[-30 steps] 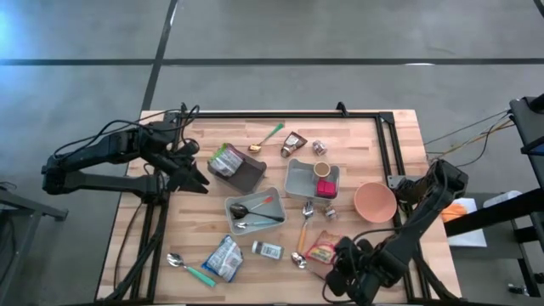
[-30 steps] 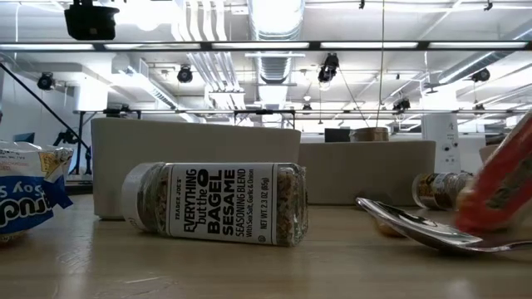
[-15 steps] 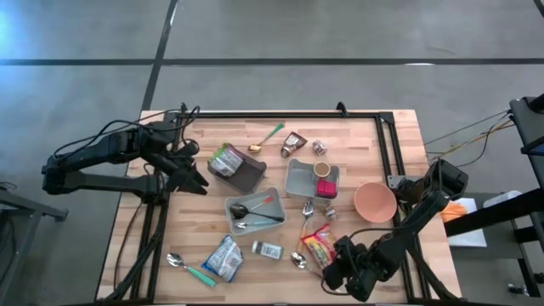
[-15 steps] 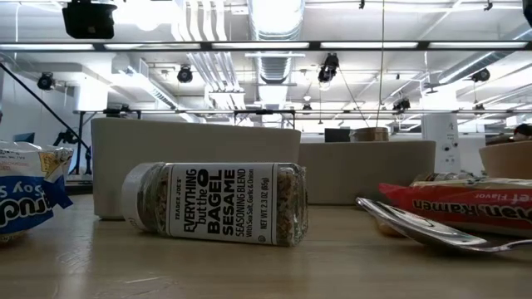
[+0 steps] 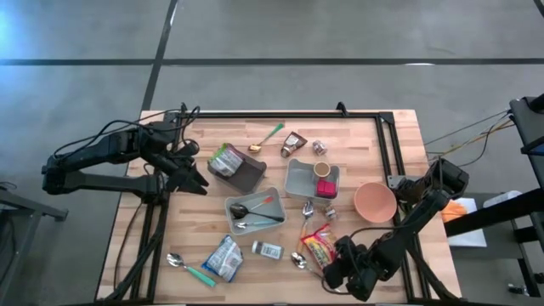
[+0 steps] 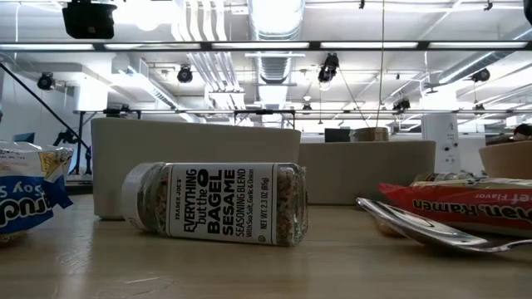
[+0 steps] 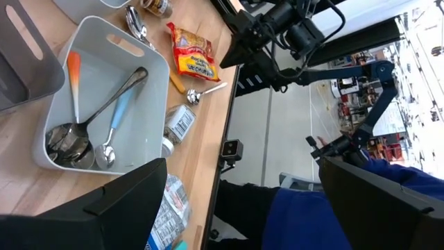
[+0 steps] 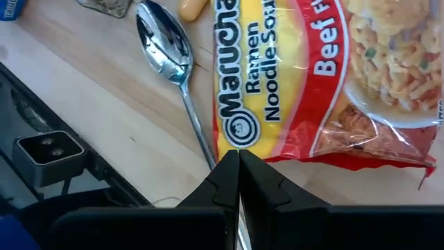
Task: Pick & Place Food Item
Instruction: Put the red noodle pack into the black bin
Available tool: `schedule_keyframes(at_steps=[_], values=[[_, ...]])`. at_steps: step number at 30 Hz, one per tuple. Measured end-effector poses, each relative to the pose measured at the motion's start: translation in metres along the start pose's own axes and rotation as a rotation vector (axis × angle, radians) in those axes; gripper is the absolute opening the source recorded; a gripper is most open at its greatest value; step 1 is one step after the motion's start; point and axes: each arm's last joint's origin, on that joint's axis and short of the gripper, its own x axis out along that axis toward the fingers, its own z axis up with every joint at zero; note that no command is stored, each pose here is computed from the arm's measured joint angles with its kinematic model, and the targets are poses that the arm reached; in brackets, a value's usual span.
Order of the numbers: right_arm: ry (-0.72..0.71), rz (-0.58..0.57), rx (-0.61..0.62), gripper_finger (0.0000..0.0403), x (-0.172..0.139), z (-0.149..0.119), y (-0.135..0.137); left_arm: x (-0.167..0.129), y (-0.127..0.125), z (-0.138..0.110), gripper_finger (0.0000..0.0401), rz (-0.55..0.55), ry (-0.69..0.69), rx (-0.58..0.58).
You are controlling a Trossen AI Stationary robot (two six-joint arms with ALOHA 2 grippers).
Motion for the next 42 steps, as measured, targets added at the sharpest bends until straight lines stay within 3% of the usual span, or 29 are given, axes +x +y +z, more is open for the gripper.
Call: schedule_keyframes(at_steps=[4, 7, 17, 24, 31, 37, 42], values=[[-0.01, 0.017, -0.017, 0.0013, -0.001, 0.005, 0.008, 0.0, 0.0, 0.0, 0.038, 0.0, 0.0, 0.0], [-0.026, 0.028, -0.037, 0.0041, 0.0, 0.012, 0.015, 0.0, 0.0, 0.0, 0.038, 0.0, 0.0, 0.001], [-0.075, 0.013, -0.148, 0.0225, 0.008, 0.048, 0.031, 0.0, 0.0, 0.0, 0.038, 0.0, 0.0, 0.001], [-0.029, -0.063, -0.285, 0.0309, 0.018, 0.079, 0.031, 0.0, 0.0, 0.0, 0.038, 0.0, 0.0, 0.0], [0.026, -0.054, -0.674, 0.0336, 0.021, 0.113, 0.043, 0.0, 0.0, 0.0, 0.038, 0.0, 0.0, 0.002], [0.046, -0.105, -0.829, 0.0336, 0.025, 0.129, 0.037, 0.0, 0.0, 0.0, 0.038, 0.0, 0.0, 0.003], [0.06, -0.103, -0.876, 0.0336, 0.028, 0.134, 0.036, 0.0, 0.0, 0.0, 0.038, 0.0, 0.0, 0.011]])
